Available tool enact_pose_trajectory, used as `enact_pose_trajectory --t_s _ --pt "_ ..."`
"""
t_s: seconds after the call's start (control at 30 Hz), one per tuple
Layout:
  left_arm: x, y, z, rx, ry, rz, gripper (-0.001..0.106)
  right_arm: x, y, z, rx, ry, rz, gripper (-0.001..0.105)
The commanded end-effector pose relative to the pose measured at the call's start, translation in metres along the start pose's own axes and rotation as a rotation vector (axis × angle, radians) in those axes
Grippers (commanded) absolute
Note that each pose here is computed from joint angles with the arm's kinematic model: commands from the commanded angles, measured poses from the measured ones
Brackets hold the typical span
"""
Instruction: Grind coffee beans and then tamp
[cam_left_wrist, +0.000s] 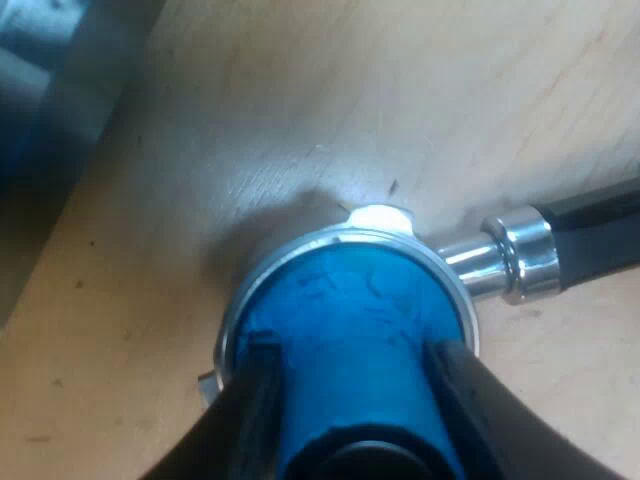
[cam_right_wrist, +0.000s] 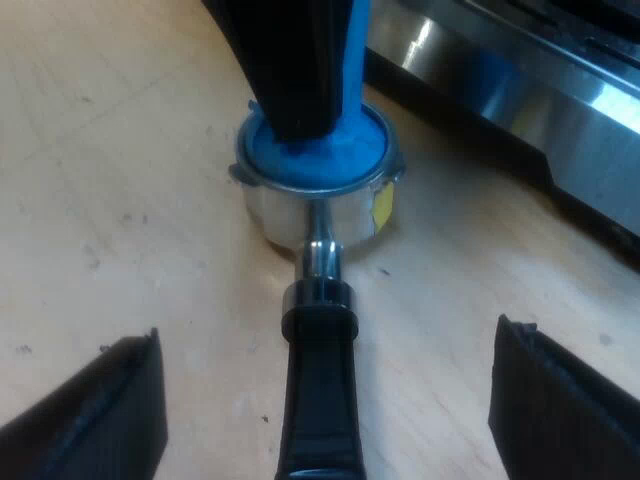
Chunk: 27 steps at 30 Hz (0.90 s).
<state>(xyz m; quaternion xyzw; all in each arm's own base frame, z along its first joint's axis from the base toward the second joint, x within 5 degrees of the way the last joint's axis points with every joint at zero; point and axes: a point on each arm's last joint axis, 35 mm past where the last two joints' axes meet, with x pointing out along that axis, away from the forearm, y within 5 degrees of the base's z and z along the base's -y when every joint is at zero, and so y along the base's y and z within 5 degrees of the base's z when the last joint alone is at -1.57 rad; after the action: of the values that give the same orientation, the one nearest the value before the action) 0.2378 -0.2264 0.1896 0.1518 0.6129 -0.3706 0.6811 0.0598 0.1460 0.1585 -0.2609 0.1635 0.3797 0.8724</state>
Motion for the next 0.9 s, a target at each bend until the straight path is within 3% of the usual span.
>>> enact_pose_trajectory --t_s 0.03,0.27,0.5,0.8,0.9 --pt "0.005 -0.001 0.002 -0.004 0.004 0.005 0.0 0.0 -0.001 0.0 0.008 -0.006 -0.007 0.069" --pt "0.027 0.005 -0.002 -0.021 0.072 0.005 0.0 0.0 -0.001 0.0 0.008 -0.006 -0.007 0.069" --pt "0.049 0.011 -0.028 -0.041 0.15 0.005 0.0 0.0 -0.001 0.0 0.008 -0.006 -0.007 0.069" --pt "0.048 0.01 -0.028 -0.04 0.144 0.005 0.0 0.0 -0.001 0.0 0.008 -0.006 -0.007 0.069" --pt "0.037 0.007 -0.026 -0.029 0.103 0.005 0.0 0.0 -0.001 0.0 0.008 -0.006 -0.007 0.069"
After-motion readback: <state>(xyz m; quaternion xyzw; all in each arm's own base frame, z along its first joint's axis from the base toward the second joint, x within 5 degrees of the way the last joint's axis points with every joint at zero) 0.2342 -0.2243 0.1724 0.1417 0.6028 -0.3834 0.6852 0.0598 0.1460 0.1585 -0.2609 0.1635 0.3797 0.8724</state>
